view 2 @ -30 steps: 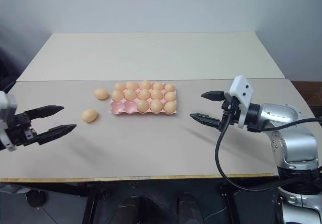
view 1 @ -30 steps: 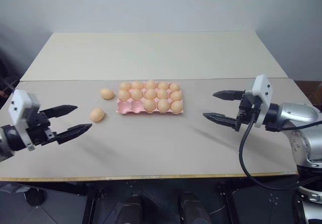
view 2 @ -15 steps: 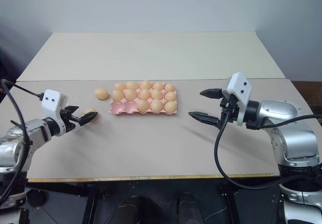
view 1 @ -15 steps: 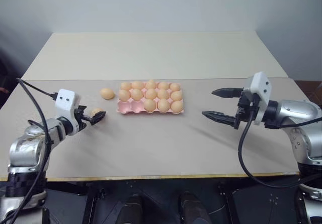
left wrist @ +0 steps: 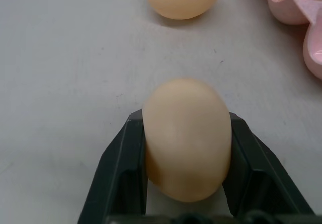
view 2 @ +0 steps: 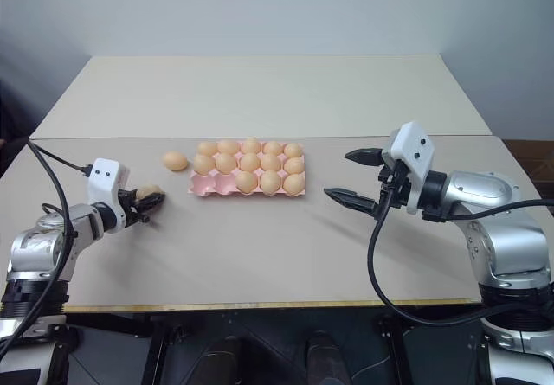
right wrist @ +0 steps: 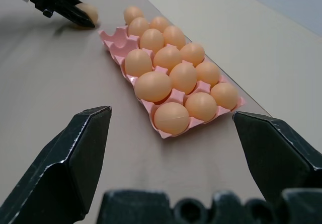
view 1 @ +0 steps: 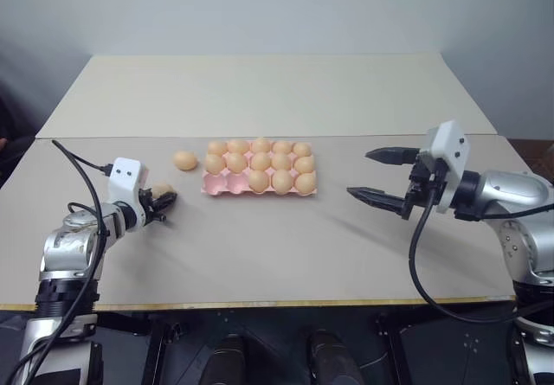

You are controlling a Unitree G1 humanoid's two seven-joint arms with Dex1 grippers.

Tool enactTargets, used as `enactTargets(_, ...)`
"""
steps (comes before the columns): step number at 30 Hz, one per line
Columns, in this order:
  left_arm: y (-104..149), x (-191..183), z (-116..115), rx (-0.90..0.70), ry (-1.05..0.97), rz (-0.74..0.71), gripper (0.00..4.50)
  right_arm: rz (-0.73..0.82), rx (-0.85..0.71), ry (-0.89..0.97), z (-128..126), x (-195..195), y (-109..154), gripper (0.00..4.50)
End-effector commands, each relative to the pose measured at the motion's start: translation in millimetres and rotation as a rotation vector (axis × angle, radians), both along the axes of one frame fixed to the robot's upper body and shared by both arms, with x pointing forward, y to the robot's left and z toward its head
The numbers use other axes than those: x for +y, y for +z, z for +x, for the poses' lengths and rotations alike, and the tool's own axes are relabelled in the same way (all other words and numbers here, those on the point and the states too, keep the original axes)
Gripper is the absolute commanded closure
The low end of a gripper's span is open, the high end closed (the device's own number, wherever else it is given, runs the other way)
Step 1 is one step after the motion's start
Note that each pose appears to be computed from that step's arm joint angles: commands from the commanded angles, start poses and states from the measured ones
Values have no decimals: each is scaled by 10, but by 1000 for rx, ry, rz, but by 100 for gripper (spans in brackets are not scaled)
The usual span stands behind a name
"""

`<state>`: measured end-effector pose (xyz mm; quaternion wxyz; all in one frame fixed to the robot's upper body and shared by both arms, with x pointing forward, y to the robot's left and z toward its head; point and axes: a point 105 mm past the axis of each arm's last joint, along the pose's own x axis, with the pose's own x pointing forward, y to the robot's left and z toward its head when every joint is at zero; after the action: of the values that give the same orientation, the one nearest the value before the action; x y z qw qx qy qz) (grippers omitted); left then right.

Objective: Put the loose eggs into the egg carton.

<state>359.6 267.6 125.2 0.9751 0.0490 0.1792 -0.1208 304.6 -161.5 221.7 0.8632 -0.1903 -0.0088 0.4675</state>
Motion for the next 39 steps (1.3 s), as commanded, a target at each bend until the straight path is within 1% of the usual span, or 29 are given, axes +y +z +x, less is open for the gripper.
enactTargets(1,541,-44,-3,-184,-39,26,290,13,-74,10,-65,-9,161,0)
enactTargets(4,758,-299,-68,-253,-164,31,290,11,-81,5,-62,-6,155,0)
enactTargets(7,827,-661,-133,-292,-337,42,290,14,-86,-2,-55,4,149,0)
enactTargets(10,746,-890,-101,-271,-440,40,290,12,-88,-11,-45,19,124,0)
enactTargets(13,671,-1084,9,-264,-491,28,290,14,-93,-22,-46,25,114,0)
enactTargets(17,621,-1215,113,-272,-521,26,290,10,-93,-43,-55,12,100,0)
enactTargets(20,537,-1278,157,-233,-542,32,290,9,-92,-56,-68,3,87,0)
enactTargets(21,520,-1287,166,-224,-545,35,222,11,-92,-59,-76,0,84,0)
enactTargets(22,511,-1291,172,-219,-547,37,199,11,-91,-61,-80,-2,83,0)
enactTargets(24,538,-1283,175,-227,-548,28,127,11,-93,-65,-87,-8,82,0)
enactTargets(27,685,-1208,138,-282,-548,29,27,16,-93,-76,-82,-22,85,0)
enactTargets(30,833,-1069,96,-335,-518,19,27,19,-95,-77,-80,-21,87,0)
enactTargets(33,988,-789,-31,-363,-489,24,27,23,-93,-80,-63,-40,86,0)
enactTargets(36,1043,-498,-196,-362,-476,68,27,23,-88,-73,-61,-65,86,0)
enactTargets(39,1044,-209,-381,-360,-449,111,27,14,-80,-49,-68,-85,78,0)
